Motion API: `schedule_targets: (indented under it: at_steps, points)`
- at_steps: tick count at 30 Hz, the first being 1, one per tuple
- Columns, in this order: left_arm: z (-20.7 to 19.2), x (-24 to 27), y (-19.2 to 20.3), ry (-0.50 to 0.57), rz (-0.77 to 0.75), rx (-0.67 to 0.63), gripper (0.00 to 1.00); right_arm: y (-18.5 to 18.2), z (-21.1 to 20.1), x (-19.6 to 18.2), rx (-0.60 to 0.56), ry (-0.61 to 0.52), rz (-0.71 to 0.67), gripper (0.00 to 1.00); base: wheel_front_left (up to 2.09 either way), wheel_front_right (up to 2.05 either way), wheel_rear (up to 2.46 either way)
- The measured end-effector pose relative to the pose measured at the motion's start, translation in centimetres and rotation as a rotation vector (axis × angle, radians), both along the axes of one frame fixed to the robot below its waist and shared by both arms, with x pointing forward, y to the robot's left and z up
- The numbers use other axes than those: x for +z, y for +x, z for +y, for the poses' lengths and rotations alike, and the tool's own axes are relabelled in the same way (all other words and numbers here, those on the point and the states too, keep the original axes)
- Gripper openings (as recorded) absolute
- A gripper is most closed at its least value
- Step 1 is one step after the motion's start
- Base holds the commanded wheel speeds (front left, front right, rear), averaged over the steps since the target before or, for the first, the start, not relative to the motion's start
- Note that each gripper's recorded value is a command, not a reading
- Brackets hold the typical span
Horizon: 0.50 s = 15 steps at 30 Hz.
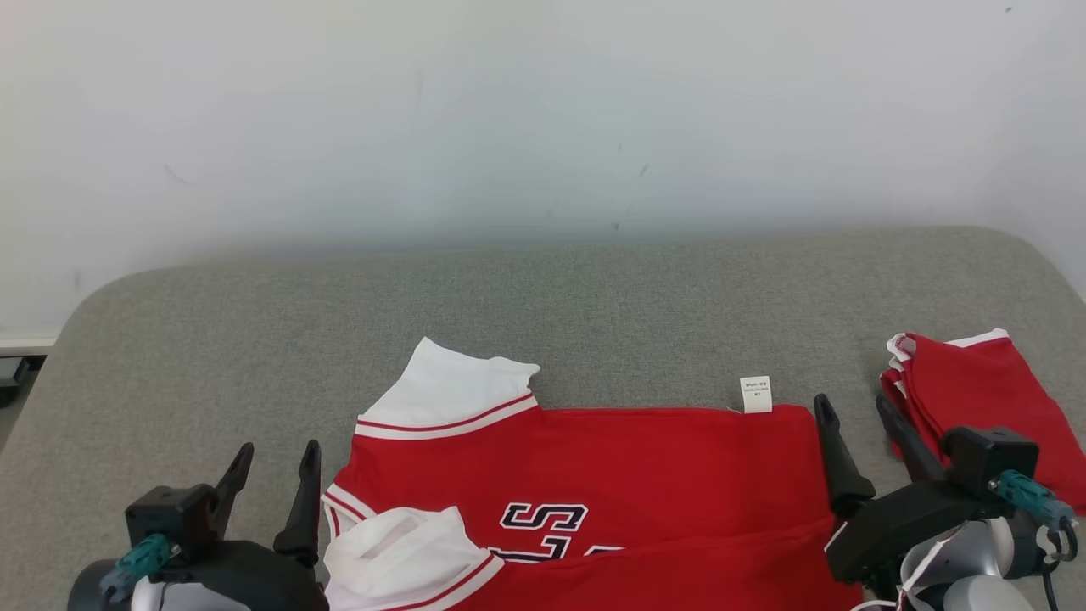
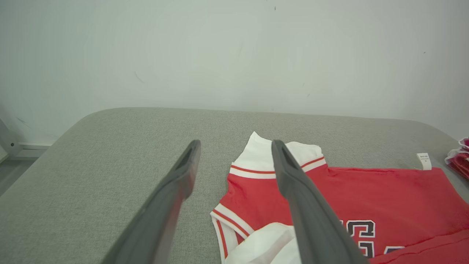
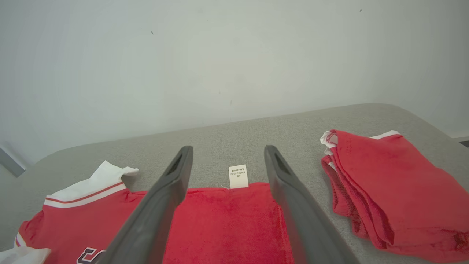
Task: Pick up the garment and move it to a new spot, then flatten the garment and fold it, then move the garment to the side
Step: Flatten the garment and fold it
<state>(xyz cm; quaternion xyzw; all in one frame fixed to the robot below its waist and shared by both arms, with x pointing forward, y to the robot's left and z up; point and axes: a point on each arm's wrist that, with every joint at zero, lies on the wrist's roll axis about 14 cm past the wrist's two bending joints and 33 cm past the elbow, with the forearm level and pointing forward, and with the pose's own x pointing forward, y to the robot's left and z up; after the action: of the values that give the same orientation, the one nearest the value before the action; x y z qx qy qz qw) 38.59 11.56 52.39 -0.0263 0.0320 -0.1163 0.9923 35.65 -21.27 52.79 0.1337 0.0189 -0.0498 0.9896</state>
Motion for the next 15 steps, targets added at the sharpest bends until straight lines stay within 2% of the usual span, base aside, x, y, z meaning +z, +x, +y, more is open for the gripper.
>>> schedule_targets:
  at_steps: [15]
  points:
    - [-0.08,-1.02,0.18,-0.001,0.020,-0.001,1.00,0.13,-0.60,0.03,-0.018,-0.021,-0.017,1.00,0.00,0.00,0.00]
